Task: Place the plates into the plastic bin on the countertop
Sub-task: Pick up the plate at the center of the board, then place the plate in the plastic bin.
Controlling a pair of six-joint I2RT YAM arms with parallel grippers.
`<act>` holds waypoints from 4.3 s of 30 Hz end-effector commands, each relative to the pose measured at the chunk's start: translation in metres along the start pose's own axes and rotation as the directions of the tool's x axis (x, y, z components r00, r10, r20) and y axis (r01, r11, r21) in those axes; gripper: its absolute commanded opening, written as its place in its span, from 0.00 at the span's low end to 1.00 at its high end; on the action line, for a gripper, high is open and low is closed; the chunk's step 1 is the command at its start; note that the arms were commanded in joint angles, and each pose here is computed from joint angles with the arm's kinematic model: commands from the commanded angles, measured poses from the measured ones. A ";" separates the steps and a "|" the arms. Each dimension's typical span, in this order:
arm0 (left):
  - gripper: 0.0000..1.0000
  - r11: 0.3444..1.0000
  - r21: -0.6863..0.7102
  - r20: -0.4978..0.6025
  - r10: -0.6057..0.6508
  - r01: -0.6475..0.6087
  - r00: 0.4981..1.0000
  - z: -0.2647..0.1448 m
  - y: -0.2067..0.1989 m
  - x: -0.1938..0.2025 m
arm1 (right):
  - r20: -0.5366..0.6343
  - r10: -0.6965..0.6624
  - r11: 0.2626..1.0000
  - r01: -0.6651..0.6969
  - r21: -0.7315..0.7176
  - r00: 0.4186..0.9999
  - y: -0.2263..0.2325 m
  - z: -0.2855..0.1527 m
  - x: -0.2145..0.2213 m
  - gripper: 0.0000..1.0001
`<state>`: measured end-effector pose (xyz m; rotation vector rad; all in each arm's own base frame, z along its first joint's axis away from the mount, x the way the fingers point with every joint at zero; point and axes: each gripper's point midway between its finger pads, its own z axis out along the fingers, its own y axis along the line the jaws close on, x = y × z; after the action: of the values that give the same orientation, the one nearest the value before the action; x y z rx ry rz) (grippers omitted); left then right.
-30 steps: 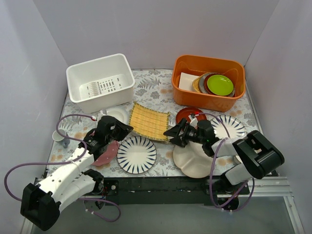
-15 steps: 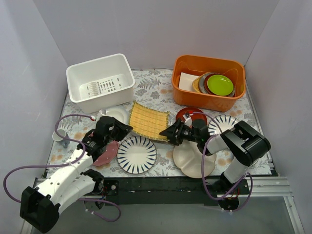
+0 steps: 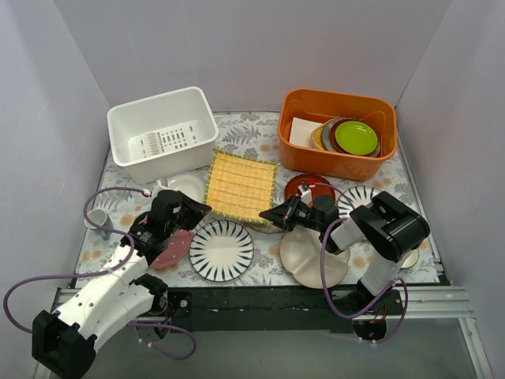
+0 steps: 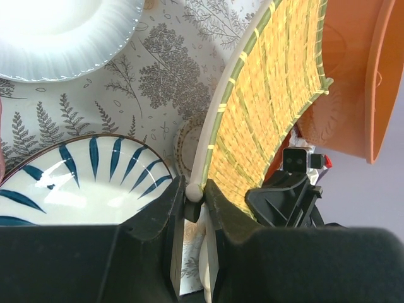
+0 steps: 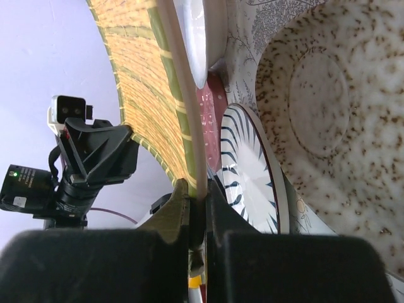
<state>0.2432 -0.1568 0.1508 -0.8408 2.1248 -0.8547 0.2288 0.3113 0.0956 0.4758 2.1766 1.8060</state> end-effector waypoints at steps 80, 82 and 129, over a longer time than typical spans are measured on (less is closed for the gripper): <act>0.00 0.968 0.189 0.062 0.153 -0.162 0.986 -0.033 -0.077 -0.026 | 0.000 -0.413 0.893 0.406 -0.193 0.911 0.096 -0.069 0.025 0.90; 0.00 0.970 0.179 0.067 0.156 -0.166 0.985 -0.031 -0.080 -0.029 | 0.001 -0.412 0.899 0.407 -0.164 0.911 0.091 -0.071 0.023 0.90; 0.00 0.939 0.307 0.265 0.070 -0.153 0.962 -0.020 -0.155 -0.278 | -0.027 -0.436 0.894 0.430 -0.123 0.899 0.058 -0.087 0.020 0.98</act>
<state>0.4237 -0.0371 0.3086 -0.7335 1.8997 -0.8449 0.1822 0.2508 0.1656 -0.0420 2.0308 1.6642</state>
